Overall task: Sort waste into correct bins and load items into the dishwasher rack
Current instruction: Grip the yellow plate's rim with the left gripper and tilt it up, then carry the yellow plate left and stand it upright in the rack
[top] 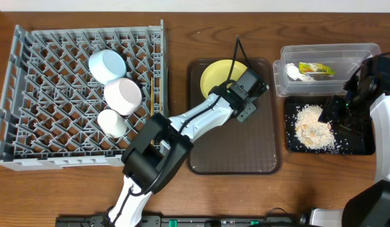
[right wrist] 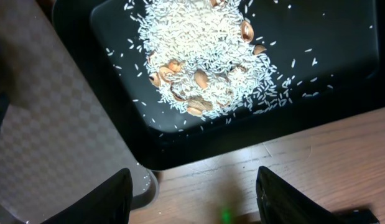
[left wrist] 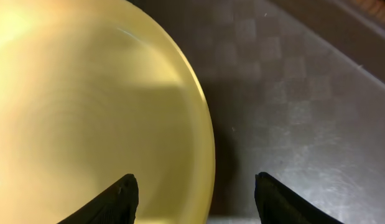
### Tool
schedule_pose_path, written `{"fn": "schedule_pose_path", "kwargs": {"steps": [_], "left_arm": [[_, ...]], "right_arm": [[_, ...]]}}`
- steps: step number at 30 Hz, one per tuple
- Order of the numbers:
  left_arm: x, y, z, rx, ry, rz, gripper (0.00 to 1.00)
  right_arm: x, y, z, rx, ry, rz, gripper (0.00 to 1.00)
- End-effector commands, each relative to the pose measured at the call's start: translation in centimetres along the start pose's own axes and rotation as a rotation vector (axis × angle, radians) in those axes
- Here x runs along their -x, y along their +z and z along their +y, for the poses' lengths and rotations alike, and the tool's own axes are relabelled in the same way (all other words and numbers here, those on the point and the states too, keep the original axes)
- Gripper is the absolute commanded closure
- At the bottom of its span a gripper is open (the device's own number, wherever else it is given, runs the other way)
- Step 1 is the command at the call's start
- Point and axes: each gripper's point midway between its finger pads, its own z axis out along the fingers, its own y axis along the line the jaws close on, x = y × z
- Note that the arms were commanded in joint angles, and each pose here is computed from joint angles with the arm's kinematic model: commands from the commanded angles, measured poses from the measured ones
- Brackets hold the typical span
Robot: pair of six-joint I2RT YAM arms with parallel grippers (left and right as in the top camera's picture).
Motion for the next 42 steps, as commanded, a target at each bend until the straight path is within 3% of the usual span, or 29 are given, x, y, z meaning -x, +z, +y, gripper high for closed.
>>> {"fn": "schedule_pose_path", "kwargs": {"steps": [1,4,12,14,21,32,36,42], "left_arm": [[-0.9,1.2,1.0,0.052,0.006,0.031,0.39],[-1.5,1.5,1.0,0.050,0.007,0.051,0.45],[-2.5,1.5,0.8,0.044,0.010,0.090,0.89],[-2.9,1.4,0.7,0.041,0.011,0.109,0.94],[-2.3,-1.0,0.2,0.036,0.014,0.108,0.94],[2.5,-15.7,1.8,0.021,-0.078,-0.103,0.94],[2.9,-20.8,3.6,-0.057,-0.200,-0.192,0.94],[2.3,-26.0,8.9,-0.256,-0.502,-0.308,0.94]], "right_arm": [[0.0,-0.7,-0.1,0.009,-0.005,-0.017,0.39],[0.1,-0.7,-0.1,0.009,-0.005,-0.021,0.38],[0.1,-0.7,-0.1,0.010,-0.004,-0.021,0.38],[0.1,-0.7,-0.1,0.009,-0.005,-0.021,0.39],[0.1,-0.7,-0.1,0.009,-0.005,-0.023,0.38],[0.1,-0.7,-0.1,0.009,-0.005,-0.022,0.38],[0.1,-0.7,-0.1,0.009,-0.005,-0.022,0.38],[0.1,-0.7,-0.1,0.009,-0.005,-0.021,0.38]]}}
